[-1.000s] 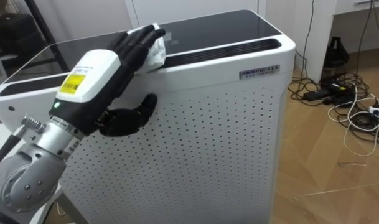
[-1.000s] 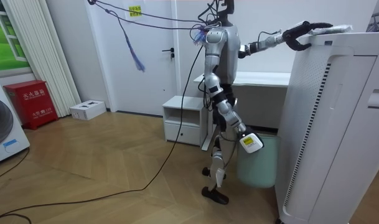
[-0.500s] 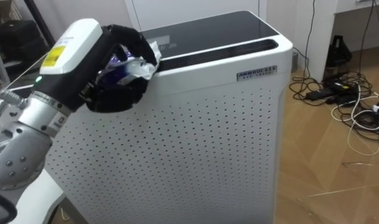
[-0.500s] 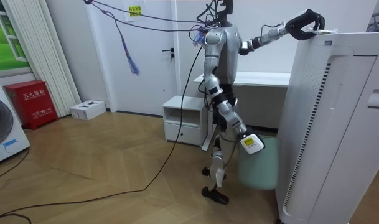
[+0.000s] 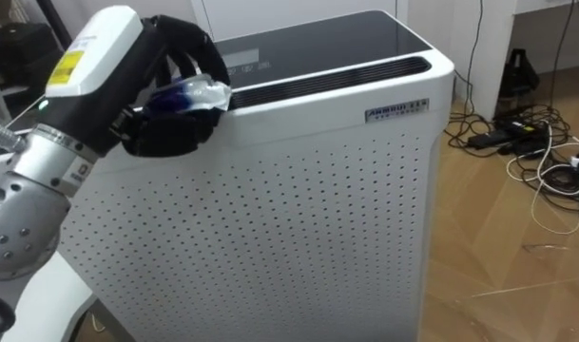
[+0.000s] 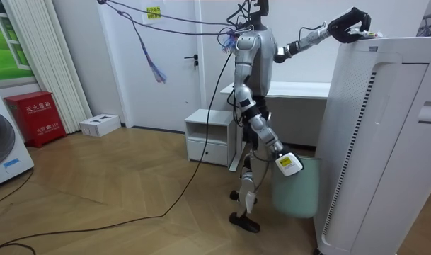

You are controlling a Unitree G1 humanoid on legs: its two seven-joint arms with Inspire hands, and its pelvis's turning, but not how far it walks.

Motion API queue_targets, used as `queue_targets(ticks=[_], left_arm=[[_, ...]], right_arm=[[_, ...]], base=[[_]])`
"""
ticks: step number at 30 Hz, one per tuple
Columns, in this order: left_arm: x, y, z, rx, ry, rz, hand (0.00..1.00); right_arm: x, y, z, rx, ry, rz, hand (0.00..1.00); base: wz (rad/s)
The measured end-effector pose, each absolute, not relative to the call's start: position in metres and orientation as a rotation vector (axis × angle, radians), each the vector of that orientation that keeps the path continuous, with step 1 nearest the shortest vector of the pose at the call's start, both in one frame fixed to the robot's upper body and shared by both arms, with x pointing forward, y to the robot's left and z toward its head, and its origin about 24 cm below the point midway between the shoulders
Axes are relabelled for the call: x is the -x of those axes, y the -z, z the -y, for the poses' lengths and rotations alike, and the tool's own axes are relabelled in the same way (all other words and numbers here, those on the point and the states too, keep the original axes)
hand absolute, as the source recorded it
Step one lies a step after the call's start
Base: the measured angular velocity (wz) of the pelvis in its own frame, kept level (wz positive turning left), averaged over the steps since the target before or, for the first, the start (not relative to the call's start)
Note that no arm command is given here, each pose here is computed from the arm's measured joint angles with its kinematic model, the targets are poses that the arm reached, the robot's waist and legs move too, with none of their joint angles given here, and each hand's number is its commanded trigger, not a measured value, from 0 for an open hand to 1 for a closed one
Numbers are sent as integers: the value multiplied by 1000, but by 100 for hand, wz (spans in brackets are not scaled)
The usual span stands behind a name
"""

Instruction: Pick garbage

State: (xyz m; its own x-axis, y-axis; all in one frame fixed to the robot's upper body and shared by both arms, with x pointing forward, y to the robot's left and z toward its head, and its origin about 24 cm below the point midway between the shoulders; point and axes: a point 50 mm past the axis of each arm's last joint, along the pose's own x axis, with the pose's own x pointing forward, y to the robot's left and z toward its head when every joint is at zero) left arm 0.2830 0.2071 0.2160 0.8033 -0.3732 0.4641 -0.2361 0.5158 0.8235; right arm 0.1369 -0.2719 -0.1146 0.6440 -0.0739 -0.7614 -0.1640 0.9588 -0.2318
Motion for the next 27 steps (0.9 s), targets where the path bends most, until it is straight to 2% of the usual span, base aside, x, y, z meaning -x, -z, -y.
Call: queue_targets(ticks=[6,19,24,27], left_arm=[[-279,-223,-205,-857,120,675,100],[-265,-223,-184,-535,287,723,100],[-250,-219,-156,-356,515,738,100],[-239,-176,-128,-346,802,538,100]], right_arm=[[-157,100,263,287,-80,-775,100],[-168,96,255,280,-117,-744,100],[-169,99,246,290,-169,-751,100],[-171,100,238,299,-211,-750,100]], base=[[4],[10],[2],[-6]])
